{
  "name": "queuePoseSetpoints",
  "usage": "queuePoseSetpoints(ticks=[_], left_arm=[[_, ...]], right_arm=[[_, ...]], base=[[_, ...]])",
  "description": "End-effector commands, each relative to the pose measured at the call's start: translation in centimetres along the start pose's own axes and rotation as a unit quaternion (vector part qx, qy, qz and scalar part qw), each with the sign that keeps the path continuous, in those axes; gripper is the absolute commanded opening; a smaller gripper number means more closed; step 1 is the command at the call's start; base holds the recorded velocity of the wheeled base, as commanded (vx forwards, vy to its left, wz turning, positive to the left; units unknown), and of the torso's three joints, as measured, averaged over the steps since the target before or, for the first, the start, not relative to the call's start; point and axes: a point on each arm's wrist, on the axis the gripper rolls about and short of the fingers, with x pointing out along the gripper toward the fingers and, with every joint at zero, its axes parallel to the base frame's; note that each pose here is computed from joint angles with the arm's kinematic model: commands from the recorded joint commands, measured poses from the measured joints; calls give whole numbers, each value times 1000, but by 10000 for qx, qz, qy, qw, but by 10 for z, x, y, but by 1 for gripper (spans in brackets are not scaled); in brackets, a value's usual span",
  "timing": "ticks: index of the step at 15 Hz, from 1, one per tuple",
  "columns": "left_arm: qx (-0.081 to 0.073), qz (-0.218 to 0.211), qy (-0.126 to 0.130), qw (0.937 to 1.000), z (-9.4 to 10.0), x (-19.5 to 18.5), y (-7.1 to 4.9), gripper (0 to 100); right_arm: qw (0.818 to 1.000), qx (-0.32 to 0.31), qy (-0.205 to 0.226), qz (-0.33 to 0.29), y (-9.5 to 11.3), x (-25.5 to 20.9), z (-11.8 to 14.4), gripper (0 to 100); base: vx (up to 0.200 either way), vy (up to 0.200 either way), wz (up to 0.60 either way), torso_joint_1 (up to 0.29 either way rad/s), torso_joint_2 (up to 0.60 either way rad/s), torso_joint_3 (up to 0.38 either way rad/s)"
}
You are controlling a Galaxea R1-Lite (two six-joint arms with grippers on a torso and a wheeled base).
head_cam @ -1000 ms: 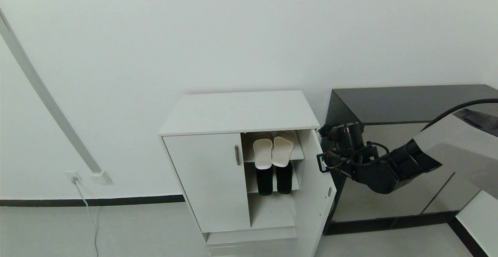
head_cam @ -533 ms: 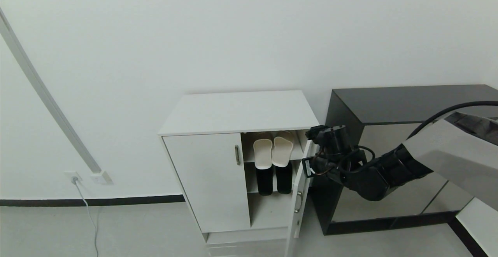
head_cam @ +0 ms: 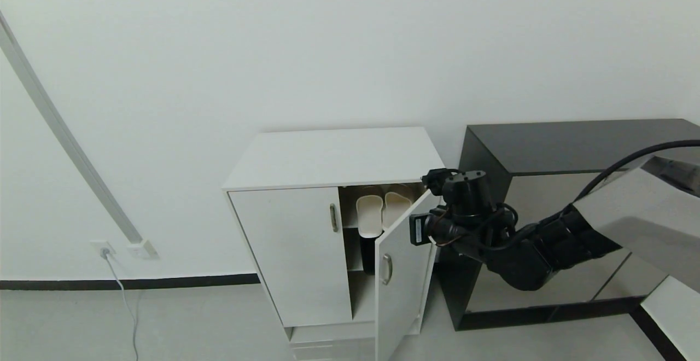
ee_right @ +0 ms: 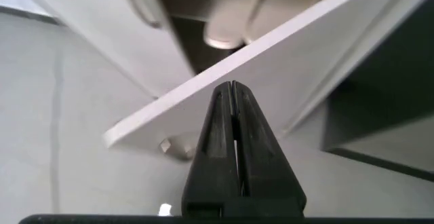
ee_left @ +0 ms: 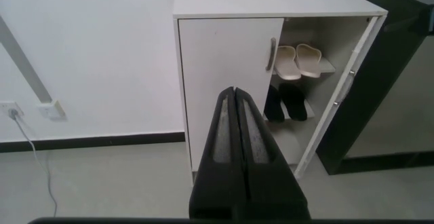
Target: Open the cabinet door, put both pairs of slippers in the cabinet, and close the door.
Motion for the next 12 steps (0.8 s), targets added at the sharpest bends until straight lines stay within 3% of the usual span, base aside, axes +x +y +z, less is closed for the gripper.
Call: queuePoseSetpoints(ticks=[1, 7, 12], left_arm=[[-1, -3, -1, 10000, 0, 0, 0, 0], [22, -11, -1, 10000, 0, 0, 0, 0], [14, -3, -1, 10000, 0, 0, 0, 0]], right_arm=[[9995, 32, 10, 318, 0, -28, 7, 0], [9980, -67, 98, 620, -1, -55, -30, 0], [9975, -133, 349, 602, 0, -57, -47, 0]], base=[[0, 0, 0, 0, 0, 0], [0, 0, 0, 0, 0, 0], [200, 0, 0, 0, -3, 2]])
